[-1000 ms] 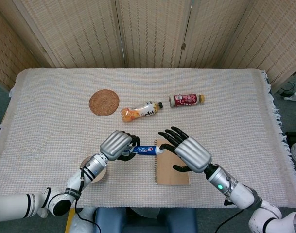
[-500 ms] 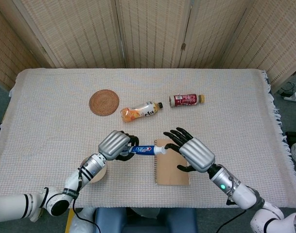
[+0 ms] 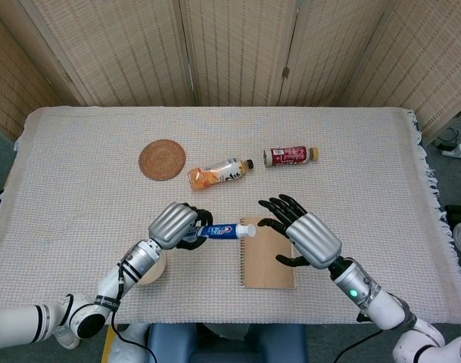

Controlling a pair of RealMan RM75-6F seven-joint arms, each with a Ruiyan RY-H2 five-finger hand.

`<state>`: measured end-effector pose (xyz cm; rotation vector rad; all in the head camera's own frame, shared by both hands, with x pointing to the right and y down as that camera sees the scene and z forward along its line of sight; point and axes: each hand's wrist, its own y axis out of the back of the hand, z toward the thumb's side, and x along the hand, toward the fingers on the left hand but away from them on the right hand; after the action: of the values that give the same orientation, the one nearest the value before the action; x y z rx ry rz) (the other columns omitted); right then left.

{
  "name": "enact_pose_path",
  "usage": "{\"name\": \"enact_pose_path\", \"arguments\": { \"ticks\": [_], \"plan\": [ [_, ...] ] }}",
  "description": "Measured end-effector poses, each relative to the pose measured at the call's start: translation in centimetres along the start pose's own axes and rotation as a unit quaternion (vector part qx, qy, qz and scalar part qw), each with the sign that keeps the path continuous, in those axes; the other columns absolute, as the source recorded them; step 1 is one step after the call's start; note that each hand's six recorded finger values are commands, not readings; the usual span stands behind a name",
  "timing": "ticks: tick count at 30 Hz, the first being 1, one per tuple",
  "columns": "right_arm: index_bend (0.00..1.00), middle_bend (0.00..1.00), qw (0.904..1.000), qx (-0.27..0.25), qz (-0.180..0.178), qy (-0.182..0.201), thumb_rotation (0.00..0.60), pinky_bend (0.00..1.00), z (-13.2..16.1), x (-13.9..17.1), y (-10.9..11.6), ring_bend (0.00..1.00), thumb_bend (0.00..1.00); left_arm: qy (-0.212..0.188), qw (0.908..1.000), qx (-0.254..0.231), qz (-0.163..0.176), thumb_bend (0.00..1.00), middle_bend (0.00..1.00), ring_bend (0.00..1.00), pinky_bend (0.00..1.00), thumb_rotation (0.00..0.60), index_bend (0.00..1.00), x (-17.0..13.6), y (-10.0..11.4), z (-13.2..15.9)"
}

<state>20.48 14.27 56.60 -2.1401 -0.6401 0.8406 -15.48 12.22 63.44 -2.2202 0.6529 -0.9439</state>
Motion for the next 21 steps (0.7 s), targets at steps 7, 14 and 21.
{"name": "enact_pose_path", "arguments": {
  "ticks": [7, 14, 21],
  "plan": [
    [0.0, 0.0, 0.9977, -0.066, -0.004, 0.015, 0.505, 0.0, 0.8, -0.7, -0.8, 0.0, 0.26, -0.01, 0.9997, -0.02, 0.004, 0.8, 0.78, 0.68, 0.51, 0.6, 0.77, -0.1, -0.1, 0.7],
    [0.0, 0.0, 0.9857, -0.164, -0.012, 0.035, 0.455, 0.0, 1.9, -2.0, -1.6, 0.0, 0.26, -0.024, 0.9986, -0.043, 0.016, 0.8, 0.78, 0.68, 0.51, 0.6, 0.77, 0.1, 0.0, 1.7],
    [0.0, 0.0, 0.9717, -0.229, -0.022, 0.054, 0.446, 0.0, 2.9, -3.6, -2.5, 0.0, 0.26, -0.028, 0.997, -0.07, 0.02, 0.8, 0.78, 0.68, 0.51, 0.6, 0.77, 0.3, 0.0, 2.2]
  ]
}}
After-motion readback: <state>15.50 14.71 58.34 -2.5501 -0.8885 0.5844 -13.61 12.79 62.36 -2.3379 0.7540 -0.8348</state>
